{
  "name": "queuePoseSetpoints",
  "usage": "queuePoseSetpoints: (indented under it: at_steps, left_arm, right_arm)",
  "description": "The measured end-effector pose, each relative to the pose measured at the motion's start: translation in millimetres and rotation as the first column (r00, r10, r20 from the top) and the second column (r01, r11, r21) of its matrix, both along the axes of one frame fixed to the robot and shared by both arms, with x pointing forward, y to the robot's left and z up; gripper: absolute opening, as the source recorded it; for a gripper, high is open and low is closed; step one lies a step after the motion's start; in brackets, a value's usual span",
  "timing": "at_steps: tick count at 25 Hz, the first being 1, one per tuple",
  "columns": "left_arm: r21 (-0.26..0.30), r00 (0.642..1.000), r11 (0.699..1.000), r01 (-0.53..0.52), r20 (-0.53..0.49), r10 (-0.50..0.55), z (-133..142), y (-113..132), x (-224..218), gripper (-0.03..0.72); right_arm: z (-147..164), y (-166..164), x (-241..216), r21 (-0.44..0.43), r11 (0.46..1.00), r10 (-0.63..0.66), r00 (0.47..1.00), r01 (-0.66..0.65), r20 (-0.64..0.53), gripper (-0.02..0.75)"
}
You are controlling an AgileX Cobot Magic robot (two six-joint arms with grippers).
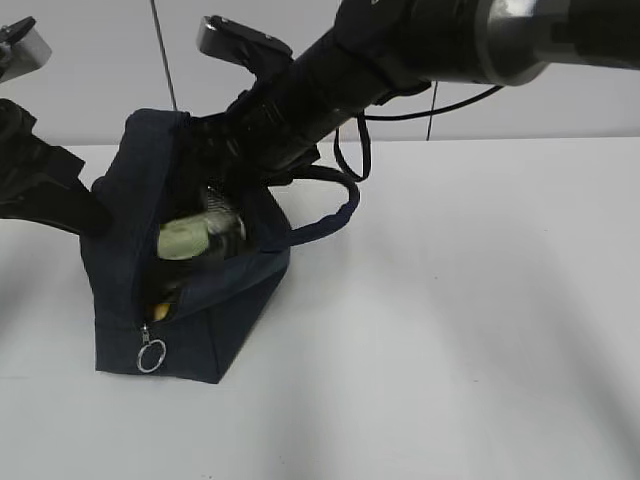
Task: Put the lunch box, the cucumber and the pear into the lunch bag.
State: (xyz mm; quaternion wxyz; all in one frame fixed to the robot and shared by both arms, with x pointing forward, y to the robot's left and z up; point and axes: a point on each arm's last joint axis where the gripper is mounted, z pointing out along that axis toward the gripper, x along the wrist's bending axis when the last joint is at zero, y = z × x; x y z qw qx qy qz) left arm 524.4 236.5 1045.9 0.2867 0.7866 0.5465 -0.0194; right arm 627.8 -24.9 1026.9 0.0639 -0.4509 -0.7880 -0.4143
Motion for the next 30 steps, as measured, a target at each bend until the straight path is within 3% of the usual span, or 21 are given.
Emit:
queuePoseSetpoints:
  at_steps: [4,8,13,27,29,30]
  left_arm:
    - [-0.002,1.0,1.0,-0.001,0.001,0.001,0.1,-0.1,0.1,0.003]
    - [0.001,1.0,1.0,0.0,0.001,0.0,0.0,0.1,0.1,0.003]
    - [0.001,1.0,1.0,0.0,0.001,0.0,0.0,0.1,0.1,0.003]
    - [0.001,1.0,1.0,0.0,0.0,0.0,0.0,0.0,0.0,0.003]
    - [0.001,1.0,1.0,0.001,-0.001,-0.001,-0.1,0.0,-0.1,0.003]
    - [0.001,1.0,1.0,0.001,-0.001,-0.001,-0.1,0.0,-0.1,0.003]
  right_arm:
    - [25.7,-5.4,-5.8,-0.007,1.0,0.01,0.997,-0.01,0.073,0.508]
    - [36.4,-20.7,-7.8,-0.102,0.994,-0.026,0.996,0.034,0.086,0.507]
    - [30.1,-31.7,-7.7,-0.178,0.984,-0.028,0.999,0.033,0.027,0.462]
    - [-11.8,-20.9,3.6,-0.158,0.987,-0.046,0.995,0.032,-0.085,0.439]
    - [-18.3,-18.1,5.2,-0.143,0.989,-0.033,0.995,0.02,-0.093,0.37]
    - [-20.4,-17.5,5.6,-0.142,0.99,-0.028,0.995,0.014,-0.095,0.293]
